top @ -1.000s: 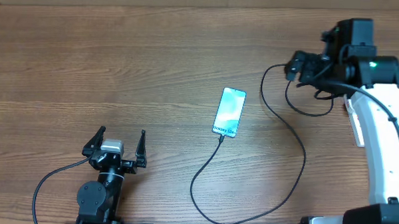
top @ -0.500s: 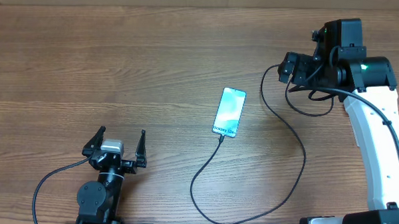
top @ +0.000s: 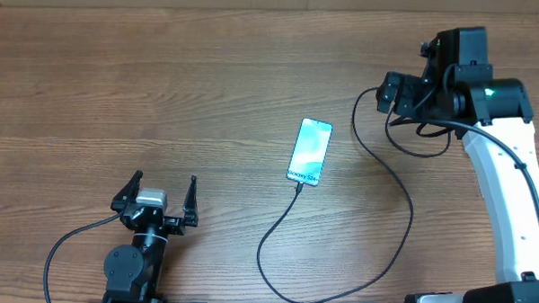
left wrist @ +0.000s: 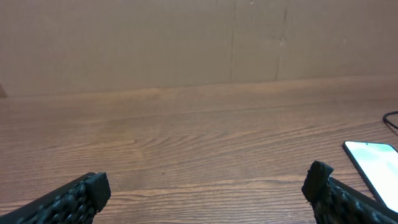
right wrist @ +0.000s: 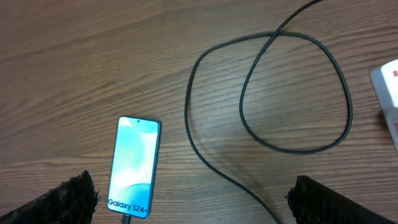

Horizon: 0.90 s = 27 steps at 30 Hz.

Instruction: Plug charger to phone and switch on socket

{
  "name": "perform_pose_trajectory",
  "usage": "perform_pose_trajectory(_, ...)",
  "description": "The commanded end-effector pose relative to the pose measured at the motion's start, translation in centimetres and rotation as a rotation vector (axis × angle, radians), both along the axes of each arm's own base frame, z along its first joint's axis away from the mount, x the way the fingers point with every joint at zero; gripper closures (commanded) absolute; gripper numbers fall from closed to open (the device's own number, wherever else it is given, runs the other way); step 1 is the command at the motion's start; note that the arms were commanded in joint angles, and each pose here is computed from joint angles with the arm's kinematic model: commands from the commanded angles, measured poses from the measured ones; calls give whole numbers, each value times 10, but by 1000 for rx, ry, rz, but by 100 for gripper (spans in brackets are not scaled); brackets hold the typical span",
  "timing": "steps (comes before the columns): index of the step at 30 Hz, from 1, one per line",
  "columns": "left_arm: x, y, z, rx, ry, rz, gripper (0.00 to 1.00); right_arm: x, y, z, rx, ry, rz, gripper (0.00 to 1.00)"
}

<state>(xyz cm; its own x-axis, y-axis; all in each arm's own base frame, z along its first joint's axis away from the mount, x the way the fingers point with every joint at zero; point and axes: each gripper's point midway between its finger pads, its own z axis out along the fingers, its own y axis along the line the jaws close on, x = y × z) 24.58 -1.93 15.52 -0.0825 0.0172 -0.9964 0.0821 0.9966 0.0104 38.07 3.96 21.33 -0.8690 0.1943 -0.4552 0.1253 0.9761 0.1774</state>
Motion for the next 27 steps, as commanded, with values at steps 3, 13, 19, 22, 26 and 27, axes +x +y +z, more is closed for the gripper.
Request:
perform_pose_trajectory(3,0,4,1,23,-8,17,0,-7,-2,-28,-21,22,10,0)
perform_pose_trajectory(13,0,4,1,23,-8,18,0,-32,5,-113,25,86,34,0)
perform_pose_trajectory(19,0,4,1,23,-8,18,1,-55,6,-167,54,87,11,0)
perform_pose_trajectory(22,0,4,1,23,-8,18,0,-69,3,-183,41,106,6,0)
perform_pose_trajectory(26,0,4,1,23,-9,18,0,-56,4,-172,46,30,6,0)
perform_pose_trajectory(27,0,4,1,23,-9,18,0,-51,6,-168,56,2,13,0)
